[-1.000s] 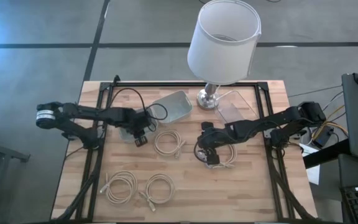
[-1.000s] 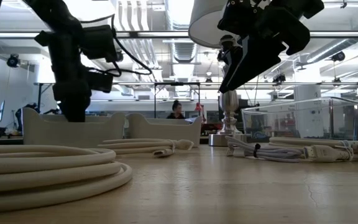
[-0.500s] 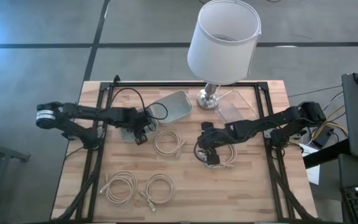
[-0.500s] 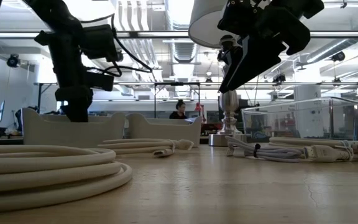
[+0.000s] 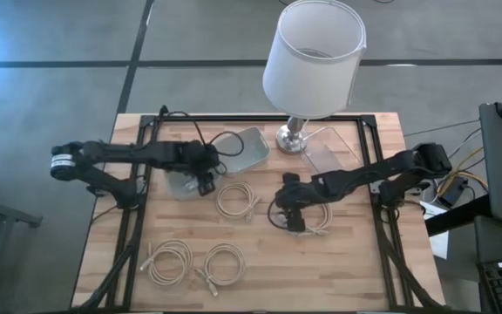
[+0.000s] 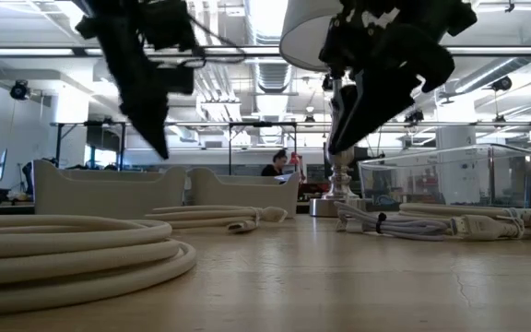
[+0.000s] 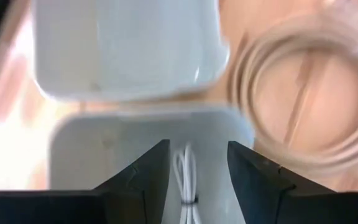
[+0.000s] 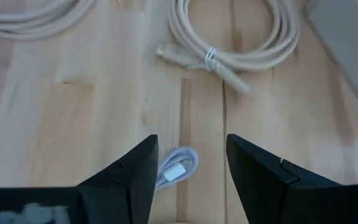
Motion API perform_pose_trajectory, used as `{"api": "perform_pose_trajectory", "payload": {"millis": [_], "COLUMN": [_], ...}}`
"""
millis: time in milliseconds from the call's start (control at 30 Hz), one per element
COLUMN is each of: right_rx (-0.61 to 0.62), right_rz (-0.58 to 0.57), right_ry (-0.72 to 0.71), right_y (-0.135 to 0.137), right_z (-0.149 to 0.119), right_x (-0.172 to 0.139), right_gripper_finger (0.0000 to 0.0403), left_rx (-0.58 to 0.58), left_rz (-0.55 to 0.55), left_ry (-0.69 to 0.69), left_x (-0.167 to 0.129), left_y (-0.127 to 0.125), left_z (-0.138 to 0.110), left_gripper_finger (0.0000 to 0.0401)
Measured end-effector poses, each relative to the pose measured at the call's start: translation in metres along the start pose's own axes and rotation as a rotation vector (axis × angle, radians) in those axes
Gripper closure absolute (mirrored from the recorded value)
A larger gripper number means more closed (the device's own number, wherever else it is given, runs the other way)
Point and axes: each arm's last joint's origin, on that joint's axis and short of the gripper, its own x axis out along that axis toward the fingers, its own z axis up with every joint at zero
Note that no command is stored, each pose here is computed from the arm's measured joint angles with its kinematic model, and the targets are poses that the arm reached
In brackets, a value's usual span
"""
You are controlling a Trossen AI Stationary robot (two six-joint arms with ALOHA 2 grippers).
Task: Pick & Place USB Port
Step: Put the purple USB cable into the left white bin
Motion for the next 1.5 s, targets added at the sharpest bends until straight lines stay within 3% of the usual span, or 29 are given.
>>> {"api": "perform_pose_trajectory", "payload": {"millis": [333, 867, 1000, 1167, 1500], "right_rx": [0.243, 0.49, 0.465, 0.457, 0.413], "right_rz": [-0.036, -0.091, -0.087, -0.082, 0.006], "right_ry": [0.154, 0.254, 0.277, 0.275, 0.274], "right_y": [-0.001, 0.001, 0.001, 0.001, 0.004], "right_z": [-0.016, -0.024, -0.027, -0.024, -0.021], "right_x": [0.027, 0.063, 0.069, 0.066, 0.061], "right_gripper_finger": [0.0216, 0.0216, 0.0219, 0.0253, 0.0378], "left_rx": [0.006, 0.03, 0.03, 0.029, 0.028], "left_rz": [-0.017, -0.017, -0.017, -0.018, -0.018], "left_ry": [-0.176, -0.196, -0.198, -0.206, -0.21], "left_x": [-0.014, -0.013, -0.013, -0.014, -0.014], "left_y": [-0.001, -0.001, -0.001, -0.001, -0.001], "left_z": [0.026, 0.027, 0.027, 0.028, 0.028], "left_gripper_finger": [0.0239, 0.0238, 0.0238, 0.0238, 0.0238]}}
